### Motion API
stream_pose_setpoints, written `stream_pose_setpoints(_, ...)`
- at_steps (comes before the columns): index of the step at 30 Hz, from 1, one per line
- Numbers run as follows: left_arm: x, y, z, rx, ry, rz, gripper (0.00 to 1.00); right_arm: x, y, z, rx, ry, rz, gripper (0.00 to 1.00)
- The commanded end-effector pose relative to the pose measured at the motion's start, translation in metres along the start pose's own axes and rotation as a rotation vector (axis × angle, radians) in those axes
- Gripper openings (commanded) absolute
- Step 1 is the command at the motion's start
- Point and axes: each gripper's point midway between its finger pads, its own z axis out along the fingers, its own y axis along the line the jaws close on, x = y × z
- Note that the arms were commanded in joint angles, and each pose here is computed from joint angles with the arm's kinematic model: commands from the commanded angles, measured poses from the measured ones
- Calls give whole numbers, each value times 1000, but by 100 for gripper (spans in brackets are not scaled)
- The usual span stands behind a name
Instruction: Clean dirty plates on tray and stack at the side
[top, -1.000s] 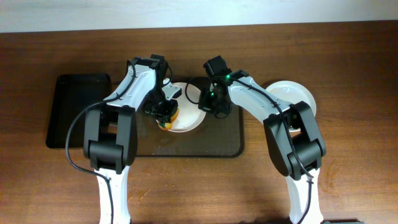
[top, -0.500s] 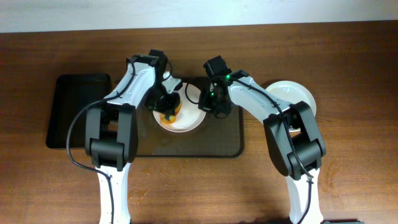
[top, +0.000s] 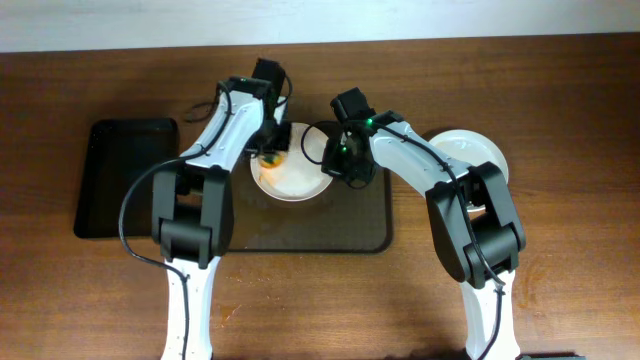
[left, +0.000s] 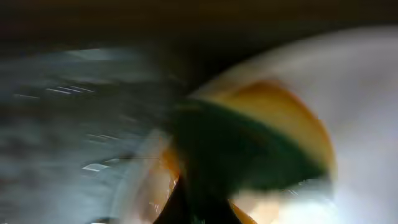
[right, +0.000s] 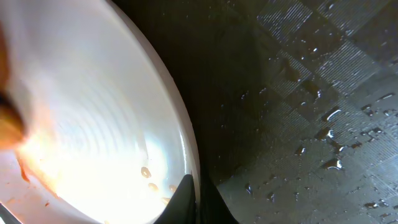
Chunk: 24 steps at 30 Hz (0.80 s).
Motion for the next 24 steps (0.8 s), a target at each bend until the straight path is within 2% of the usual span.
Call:
stream_pose_setpoints(1,0,66,36,-296,23,-119,1,7,-14,14,55,27,4,4)
stream_pose_setpoints(4,-6,58,14,-286,22,-107,0,9,-15,14,60,32,-2,4)
stream_pose_setpoints(9,-25,44,-87,-175,-23,-109,1,10,-13,14,51,39,-17,5)
stream_pose_setpoints(11,-29,42,-118,-123,-58,-90,0,8,-12,14,47,32,-20,21)
stream_pose_setpoints(13,-30,43,-124,-97,-65,-90,1,4,-11,15,43,16,-23,38)
stream_pose_setpoints(14,-30,44,-123,-98,-63,-92,1,3,-10,15,42,8,-25,45)
stream_pose_setpoints(15,-29,44,-121,-98,-56,-92,1,1,-10,15,44,-1,-26,47)
stream_pose_setpoints(17,-29,44,-116,-99,-51,-91,0,1,-12,22,47,6,-25,46)
stream_pose_setpoints(18,-30,44,-115,-98,-55,-92,1,3,-14,26,47,18,-22,42)
stream_pose_setpoints(20,-34,43,-111,-97,-64,-93,1,8,-11,30,21,49,-19,13)
stream_pose_setpoints(21,-33,43,-109,-98,-60,-92,0,8,-10,30,18,46,-20,4)
stream_pose_setpoints(24,-33,43,-108,-98,-57,-92,1,-1,0,9,-17,34,-117,4)
